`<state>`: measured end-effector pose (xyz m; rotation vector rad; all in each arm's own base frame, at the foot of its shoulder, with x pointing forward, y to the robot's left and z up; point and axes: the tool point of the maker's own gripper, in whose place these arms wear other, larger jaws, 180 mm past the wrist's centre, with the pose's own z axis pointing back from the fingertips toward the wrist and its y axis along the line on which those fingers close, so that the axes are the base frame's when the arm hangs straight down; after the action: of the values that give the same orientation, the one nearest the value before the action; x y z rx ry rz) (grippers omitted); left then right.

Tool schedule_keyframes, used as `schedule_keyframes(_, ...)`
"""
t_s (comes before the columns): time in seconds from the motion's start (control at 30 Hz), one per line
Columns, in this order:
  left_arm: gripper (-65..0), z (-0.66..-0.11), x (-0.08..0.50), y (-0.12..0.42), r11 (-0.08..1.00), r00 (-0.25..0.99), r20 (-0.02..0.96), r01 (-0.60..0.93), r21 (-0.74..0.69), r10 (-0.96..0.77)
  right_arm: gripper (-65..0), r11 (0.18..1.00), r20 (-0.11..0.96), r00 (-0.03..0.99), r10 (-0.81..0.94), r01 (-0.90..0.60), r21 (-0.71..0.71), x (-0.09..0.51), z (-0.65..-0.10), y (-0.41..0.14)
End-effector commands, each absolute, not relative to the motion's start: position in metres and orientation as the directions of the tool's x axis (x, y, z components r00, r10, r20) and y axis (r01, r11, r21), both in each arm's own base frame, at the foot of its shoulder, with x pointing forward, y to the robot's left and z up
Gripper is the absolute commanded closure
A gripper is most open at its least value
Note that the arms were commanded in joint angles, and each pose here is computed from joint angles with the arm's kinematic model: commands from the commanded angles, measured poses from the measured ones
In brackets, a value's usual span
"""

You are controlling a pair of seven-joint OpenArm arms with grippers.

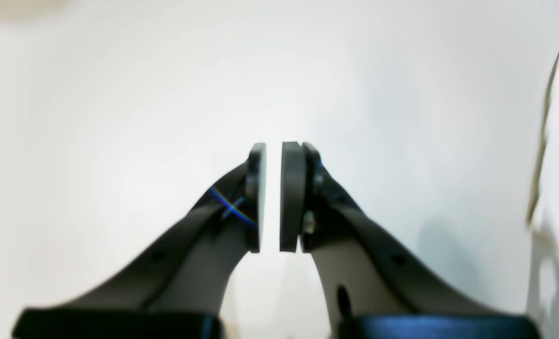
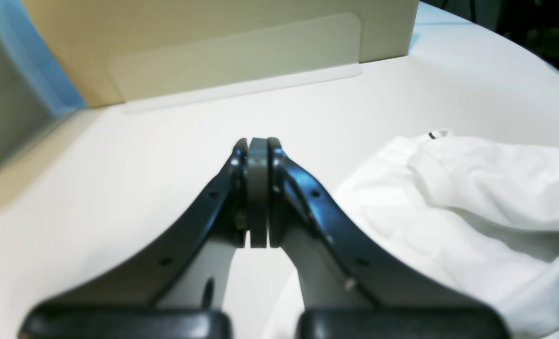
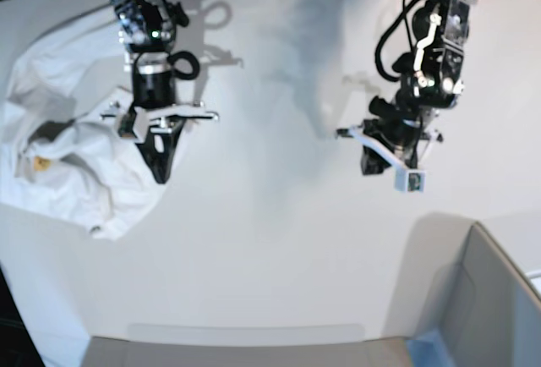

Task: Layout the t-shirt on the table in an organized manner, then fold the t-shirt properly

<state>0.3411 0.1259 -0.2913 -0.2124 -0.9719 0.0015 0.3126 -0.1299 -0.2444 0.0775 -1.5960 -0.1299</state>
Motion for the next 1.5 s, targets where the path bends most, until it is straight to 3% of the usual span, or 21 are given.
schedule_keyframes(0.0, -6.2, -0.278, 0.347, 0.128, 0.980, 0.526, 0.845, 0.099, -0.170, 0.094, 0.0, 0.988, 0.989, -0.109, -0.099, 0.106, 0.110, 0.309, -0.225, -0.156)
schedule_keyframes(0.23, -6.2, -0.287, 0.339, 0.131, 0.981, 0.548, 0.831, 0.089, -0.170, 0.094, 0.0, 0.861, 0.993, -0.098, -0.071, 0.497, 0.110, 0.279, -0.243, -0.279)
schedule_keyframes(0.43, -6.2, -0.288, 0.338, 0.134, 0.983, 0.551, 0.830, 0.090, -0.157, 0.082, 0.0, 0.838, 0.940, 0.232, -0.251, 0.539, 0.090, 0.281, -0.335, -0.286)
schedule_keyframes(0.7, -6.2, -0.291, 0.334, 0.139, 0.986, 0.560, 0.826, 0.089, -0.142, 0.068, 0.0, 0.919, 0.720, 0.573, -0.393, 0.275, 0.283, 0.338, -0.388, -0.199)
schedule_keyframes(0.8, -6.2, -0.291, 0.334, 0.140, 0.986, 0.560, 0.826, 0.089, -0.140, 0.067, 0.0, 0.940, 0.623, 0.724, -0.298, 0.111, 0.321, 0.348, -0.399, -0.135)
schedule_keyframes(0.87, -6.2, -0.292, 0.333, 0.140, 0.986, 0.561, 0.825, 0.089, -0.140, 0.067, 0.0, 0.943, 0.624, 0.759, -0.186, -0.041, 0.330, 0.357, -0.394, -0.085)
schedule_keyframes(1.0, -6.2, -0.292, 0.333, 0.140, 0.986, 0.561, 0.825, 0.089, -0.140, 0.067, 0.0, 0.900, 0.774, 0.633, -0.015, -0.329, 0.286, 0.386, -0.343, -0.001)
schedule_keyframes(1.1, -6.2, -0.292, 0.333, 0.140, 0.986, 0.561, 0.825, 0.089, -0.140, 0.067, 0.0, 0.855, 0.917, 0.395, -0.050, -0.457, 0.244, 0.401, -0.268, 0.034)
schedule_keyframes(1.17, -6.2, -0.291, 0.333, 0.140, 0.986, 0.559, 0.826, 0.087, -0.141, 0.069, 0.0, 0.847, 0.954, 0.272, -0.122, -0.473, 0.243, 0.401, -0.225, 0.031)
schedule_keyframes(1.23, -6.2, -0.285, 0.333, 0.137, 0.985, 0.546, 0.835, 0.097, -0.143, 0.067, 0.0, 0.865, 0.958, 0.233, -0.165, -0.433, 0.254, 0.397, -0.210, 0.009)
schedule_keyframes(1.47, -6.7, -0.282, 0.323, 0.123, 0.978, 0.545, 0.836, 0.135, -0.158, 0.060, 0.0, 0.947, 0.934, 0.211, -0.288, -0.081, 0.310, 0.373, -0.228, -0.117)
